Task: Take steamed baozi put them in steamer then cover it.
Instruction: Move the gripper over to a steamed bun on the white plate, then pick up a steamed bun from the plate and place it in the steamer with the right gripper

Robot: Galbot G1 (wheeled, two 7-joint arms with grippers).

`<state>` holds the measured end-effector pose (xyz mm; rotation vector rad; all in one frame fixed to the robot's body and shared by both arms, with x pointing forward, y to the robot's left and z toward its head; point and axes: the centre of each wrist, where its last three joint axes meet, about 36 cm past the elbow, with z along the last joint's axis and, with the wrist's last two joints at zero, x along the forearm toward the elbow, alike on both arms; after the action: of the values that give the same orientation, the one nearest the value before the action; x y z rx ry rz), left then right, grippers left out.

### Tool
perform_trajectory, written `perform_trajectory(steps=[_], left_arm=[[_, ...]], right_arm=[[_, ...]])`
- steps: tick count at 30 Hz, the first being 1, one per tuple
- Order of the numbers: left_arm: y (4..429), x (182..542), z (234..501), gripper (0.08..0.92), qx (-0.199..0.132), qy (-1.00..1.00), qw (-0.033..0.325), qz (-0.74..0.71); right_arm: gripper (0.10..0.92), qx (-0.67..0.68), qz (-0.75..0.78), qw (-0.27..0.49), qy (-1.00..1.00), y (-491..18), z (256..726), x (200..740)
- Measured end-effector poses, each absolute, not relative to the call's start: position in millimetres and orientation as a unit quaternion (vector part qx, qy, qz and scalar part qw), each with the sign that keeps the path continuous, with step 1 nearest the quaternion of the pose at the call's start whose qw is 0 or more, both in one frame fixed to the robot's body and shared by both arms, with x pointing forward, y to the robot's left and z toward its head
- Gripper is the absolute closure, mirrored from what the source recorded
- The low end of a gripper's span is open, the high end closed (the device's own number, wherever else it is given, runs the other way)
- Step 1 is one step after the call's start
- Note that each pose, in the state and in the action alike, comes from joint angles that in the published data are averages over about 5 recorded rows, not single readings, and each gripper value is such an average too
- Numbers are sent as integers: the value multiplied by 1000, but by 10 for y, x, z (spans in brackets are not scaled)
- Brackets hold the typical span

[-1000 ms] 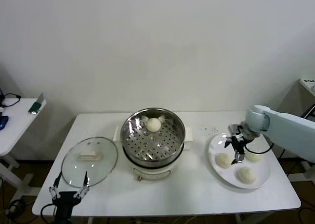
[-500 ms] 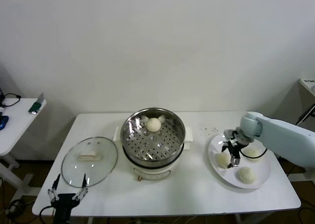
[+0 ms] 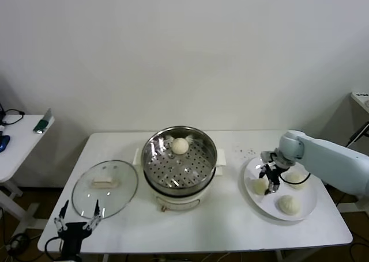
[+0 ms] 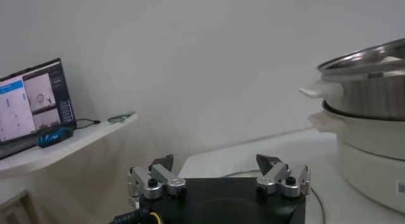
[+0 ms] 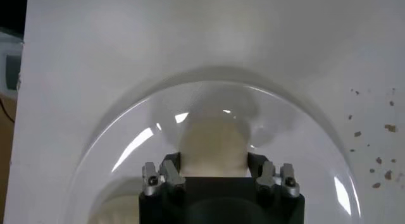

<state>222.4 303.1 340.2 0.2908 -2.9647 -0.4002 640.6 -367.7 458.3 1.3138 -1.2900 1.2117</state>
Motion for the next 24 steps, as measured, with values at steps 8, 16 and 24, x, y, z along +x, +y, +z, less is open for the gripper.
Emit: perform_trajectory(steps=[8, 16, 24], left_arm=[[2993, 2242, 3426, 177, 96, -985, 66, -126], [2961, 2223, 3430, 177, 90, -985, 69, -127], [2915, 2204, 3461, 177, 80, -987, 68, -125]], right_arm=[[351, 529, 481, 434, -549, -3669, 5049, 6546], [344, 523, 485, 395, -579, -3426, 5927, 6801], [344, 529, 484, 350, -602, -2873, 6757, 7011]])
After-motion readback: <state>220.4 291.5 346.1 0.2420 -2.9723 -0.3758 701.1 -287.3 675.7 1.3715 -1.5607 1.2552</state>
